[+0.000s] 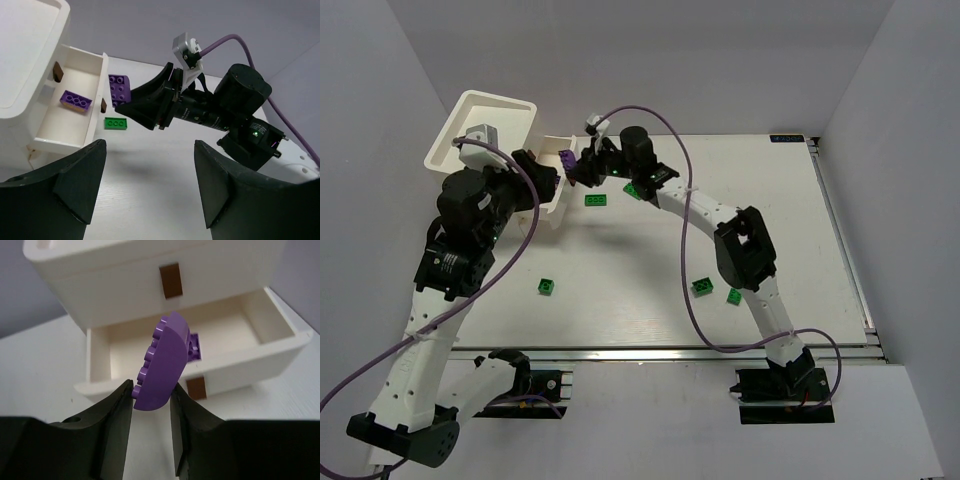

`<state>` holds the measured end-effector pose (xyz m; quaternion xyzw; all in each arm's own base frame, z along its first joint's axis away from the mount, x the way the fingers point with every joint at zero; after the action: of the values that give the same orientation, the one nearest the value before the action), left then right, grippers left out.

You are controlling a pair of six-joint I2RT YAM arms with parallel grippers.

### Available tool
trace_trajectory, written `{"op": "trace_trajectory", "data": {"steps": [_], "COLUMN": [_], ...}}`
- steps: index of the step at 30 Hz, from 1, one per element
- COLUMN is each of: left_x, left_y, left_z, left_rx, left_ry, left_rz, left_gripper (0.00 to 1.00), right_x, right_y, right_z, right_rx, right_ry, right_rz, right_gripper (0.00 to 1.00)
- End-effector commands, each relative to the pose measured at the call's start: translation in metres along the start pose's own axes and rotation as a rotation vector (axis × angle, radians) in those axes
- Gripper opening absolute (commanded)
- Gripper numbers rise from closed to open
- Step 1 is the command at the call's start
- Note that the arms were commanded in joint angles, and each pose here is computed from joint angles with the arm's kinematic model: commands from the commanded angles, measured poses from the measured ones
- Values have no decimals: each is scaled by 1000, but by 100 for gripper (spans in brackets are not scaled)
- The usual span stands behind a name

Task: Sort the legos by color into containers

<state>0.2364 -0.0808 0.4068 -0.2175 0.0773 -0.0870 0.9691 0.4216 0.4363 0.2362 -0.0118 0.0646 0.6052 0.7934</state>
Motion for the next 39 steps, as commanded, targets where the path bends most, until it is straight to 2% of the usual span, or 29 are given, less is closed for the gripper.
{"op": "trace_trajectory", "data": {"steps": [1, 4, 10, 13, 14, 15, 19, 20, 24, 27, 28, 29, 31, 32, 33, 34, 35, 36, 39], "left_x": [-8, -10, -16, -17, -17, -17, -18, -19, -17, -13, -11, -7, 4, 11, 22, 29, 37, 44, 78], "left_y": [4, 6, 7, 8, 9, 9, 10, 9, 8, 6, 5, 4, 2, 3, 0, 0, 1, 1, 17], "left_z": [4, 4, 4, 0, -1, -2, -4, -4, -6, -11, -11, -17, -25, -32, -45, -52, -60, -69, -102], "left_rx": [1, 12, 21, 19, 19, 17, 18, 17, 8, -5, -7, -9, -4, 3, 9, 12, 16, 30, 82], "left_ry": [4, 17, 28, 38, 39, 41, 38, 36, 32, 36, 32, 52, 85, 111, 177, 207, 247, 295, 426], "left_rz": [47, 65, 77, 75, 76, 75, 67, 62, 42, 13, -1, -21, -51, -57, -105, -118, -123, -143, -76], "left_gripper": [81, 81, 82, 83, 83, 83, 84, 84, 83, 78, 73, 59, 41, 26, 20, 14, 12, 10, 11], "right_x": [22, 39, 64, 71, 73, 74, 73, 72, 66, 53, 42, 35, 13, -4, -13, -31, -55, -67, -125], "right_y": [11, 20, 28, 30, 32, 32, 32, 32, 32, 28, 25, 17, 8, -15, -22, -28, -52, -59, -77], "right_z": [60, 58, 31, 24, 23, 21, 28, 30, 44, 60, 79, 77, 95, 96, 81, 90, 85, 61, 53], "right_rx": [-65, -85, -100, -109, -110, -115, -144, -149, -167, -168, -168, -152, -109, -84, -28, -5, 35, 69, 64], "right_ry": [-290, -334, -329, -314, -312, -308, -320, -324, -339, -352, -376, -360, -350, -331, -250, -241, -214, -143, -70], "right_rz": [-52, -49, -96, -105, -104, -107, -93, -94, -81, -108, -140, -171, -239, -292, -323, -363, -425, -443, -428], "right_gripper": [0, 1, 5, 18, 24, 37, 56, 59, 63, 57, 54, 43, 31, 22, 16, 10, 0, 0, 0]}}
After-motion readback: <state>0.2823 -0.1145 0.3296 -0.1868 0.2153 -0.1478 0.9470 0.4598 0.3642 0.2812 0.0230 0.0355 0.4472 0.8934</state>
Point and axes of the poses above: each gripper's point midway between its finger pads, its own x axis out along the fingers, its own y axis along the line the jaws close on, z = x × y, the point moved 7 cm from there along -x, back along the fingers, and after that the axes turned 4 degrees about -x, right-handed, at the moved point
